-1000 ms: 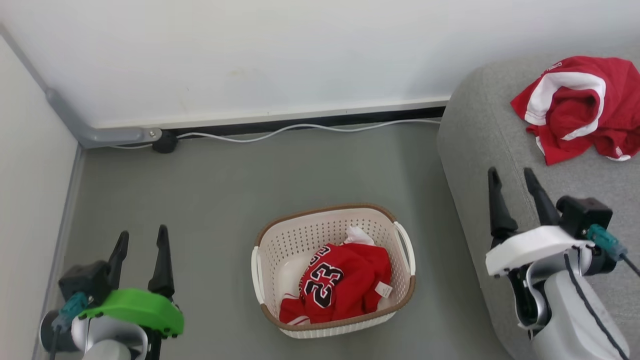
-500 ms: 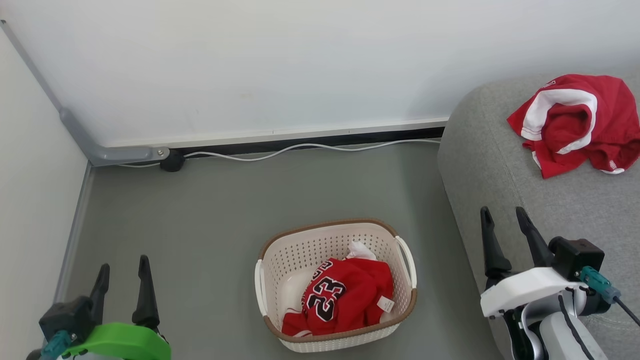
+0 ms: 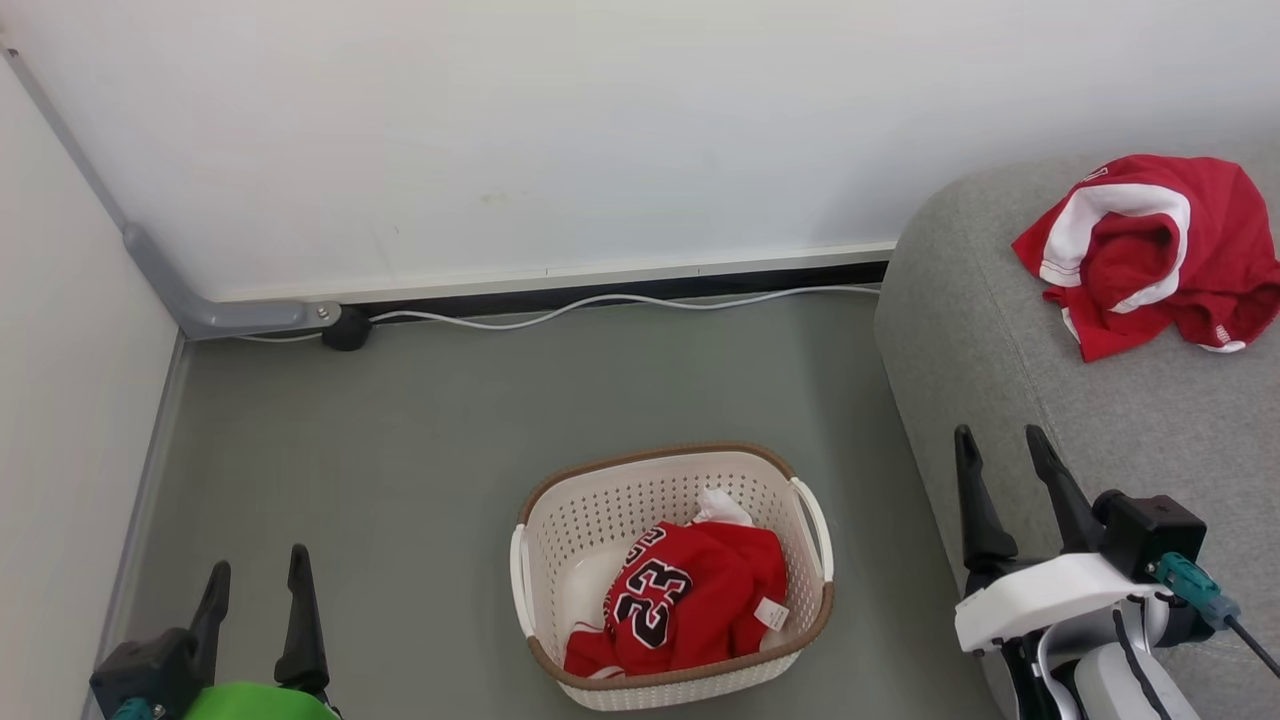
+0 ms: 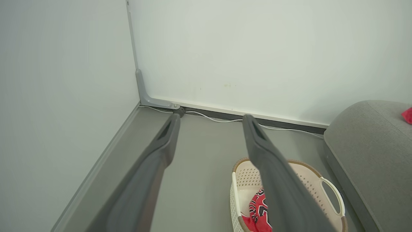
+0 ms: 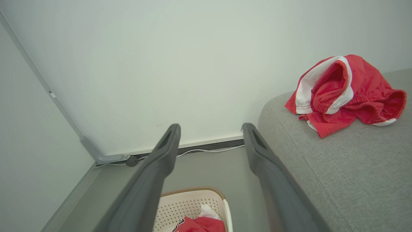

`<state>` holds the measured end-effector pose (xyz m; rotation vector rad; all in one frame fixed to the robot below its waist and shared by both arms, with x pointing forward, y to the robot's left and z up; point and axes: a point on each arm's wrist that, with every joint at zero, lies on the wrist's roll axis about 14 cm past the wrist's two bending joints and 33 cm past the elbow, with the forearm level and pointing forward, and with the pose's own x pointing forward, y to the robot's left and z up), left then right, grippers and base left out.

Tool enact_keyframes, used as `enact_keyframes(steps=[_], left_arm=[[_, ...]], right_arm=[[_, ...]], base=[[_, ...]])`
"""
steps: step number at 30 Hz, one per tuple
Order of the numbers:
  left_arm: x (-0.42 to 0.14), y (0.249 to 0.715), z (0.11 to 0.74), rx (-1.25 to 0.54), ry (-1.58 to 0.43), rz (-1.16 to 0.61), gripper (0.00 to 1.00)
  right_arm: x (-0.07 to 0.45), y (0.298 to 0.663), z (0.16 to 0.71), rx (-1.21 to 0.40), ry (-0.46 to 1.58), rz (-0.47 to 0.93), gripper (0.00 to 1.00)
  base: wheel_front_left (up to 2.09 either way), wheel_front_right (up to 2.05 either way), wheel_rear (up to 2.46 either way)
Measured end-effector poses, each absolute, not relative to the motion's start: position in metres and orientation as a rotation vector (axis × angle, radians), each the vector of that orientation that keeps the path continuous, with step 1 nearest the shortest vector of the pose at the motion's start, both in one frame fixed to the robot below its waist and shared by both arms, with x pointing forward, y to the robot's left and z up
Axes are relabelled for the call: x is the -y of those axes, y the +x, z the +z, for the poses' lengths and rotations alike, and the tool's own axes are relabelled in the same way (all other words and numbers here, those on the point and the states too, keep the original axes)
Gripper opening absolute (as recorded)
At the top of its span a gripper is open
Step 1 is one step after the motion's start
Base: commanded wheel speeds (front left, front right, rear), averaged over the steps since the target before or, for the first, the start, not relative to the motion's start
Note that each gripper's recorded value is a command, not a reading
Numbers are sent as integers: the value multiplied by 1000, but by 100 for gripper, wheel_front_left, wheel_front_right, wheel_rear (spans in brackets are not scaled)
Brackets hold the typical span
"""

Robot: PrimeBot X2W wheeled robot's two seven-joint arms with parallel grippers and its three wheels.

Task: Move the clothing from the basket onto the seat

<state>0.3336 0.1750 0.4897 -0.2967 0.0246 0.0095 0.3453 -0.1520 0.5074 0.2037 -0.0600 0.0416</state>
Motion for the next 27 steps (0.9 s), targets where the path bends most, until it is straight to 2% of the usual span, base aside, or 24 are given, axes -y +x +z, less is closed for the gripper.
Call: enact_keyframes(steps=[27], left_arm=[[-174, 332, 480, -53, -273, -2, 100]], right_arm=[[153, 343, 508, 62, 214, 18, 100]], base=[[0, 0, 0]])
